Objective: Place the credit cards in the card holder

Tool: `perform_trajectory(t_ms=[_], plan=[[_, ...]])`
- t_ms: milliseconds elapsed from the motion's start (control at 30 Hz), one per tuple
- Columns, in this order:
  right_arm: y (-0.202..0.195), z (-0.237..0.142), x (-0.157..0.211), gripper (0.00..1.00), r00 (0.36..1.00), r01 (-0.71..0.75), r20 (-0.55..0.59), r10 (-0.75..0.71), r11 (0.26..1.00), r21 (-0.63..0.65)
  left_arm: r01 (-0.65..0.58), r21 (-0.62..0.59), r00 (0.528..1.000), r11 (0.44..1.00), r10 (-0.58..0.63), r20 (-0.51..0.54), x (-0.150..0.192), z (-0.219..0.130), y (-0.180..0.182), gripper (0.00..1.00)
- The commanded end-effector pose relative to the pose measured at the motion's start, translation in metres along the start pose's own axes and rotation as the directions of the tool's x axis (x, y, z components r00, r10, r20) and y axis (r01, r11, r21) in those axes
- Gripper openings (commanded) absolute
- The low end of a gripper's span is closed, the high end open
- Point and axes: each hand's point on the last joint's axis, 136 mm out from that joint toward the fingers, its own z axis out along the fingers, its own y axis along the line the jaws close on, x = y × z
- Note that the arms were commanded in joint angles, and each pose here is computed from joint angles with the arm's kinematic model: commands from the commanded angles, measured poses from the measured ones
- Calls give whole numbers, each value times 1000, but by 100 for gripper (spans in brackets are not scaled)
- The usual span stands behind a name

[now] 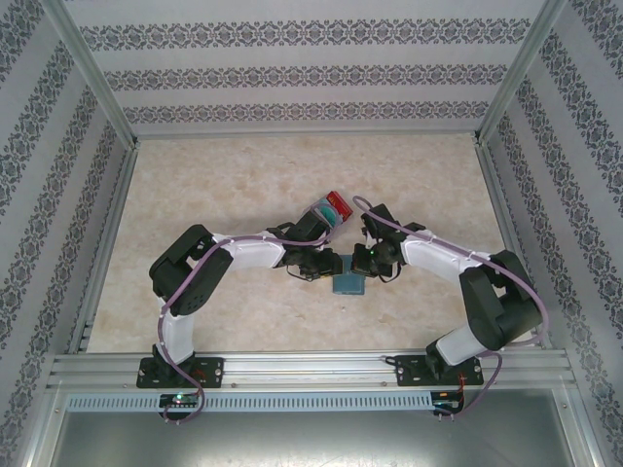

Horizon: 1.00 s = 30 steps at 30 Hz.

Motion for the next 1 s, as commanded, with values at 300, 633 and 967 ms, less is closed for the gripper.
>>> perform_trajectory(t_ms=[300, 633, 967], plan=[[12, 6, -6, 2, 1000, 14, -20, -15, 999, -46, -19, -10, 999, 1000, 18, -33, 7, 8, -1, 29], [16, 10, 4, 1, 998, 35, -44, -38, 998, -48, -18, -10, 999, 1000, 18, -34, 7, 9, 0, 28], [26, 10, 8, 0, 996, 62, -58, -66, 996, -65, -18, -5, 999, 1000, 17, -34, 7, 9, -1, 26]])
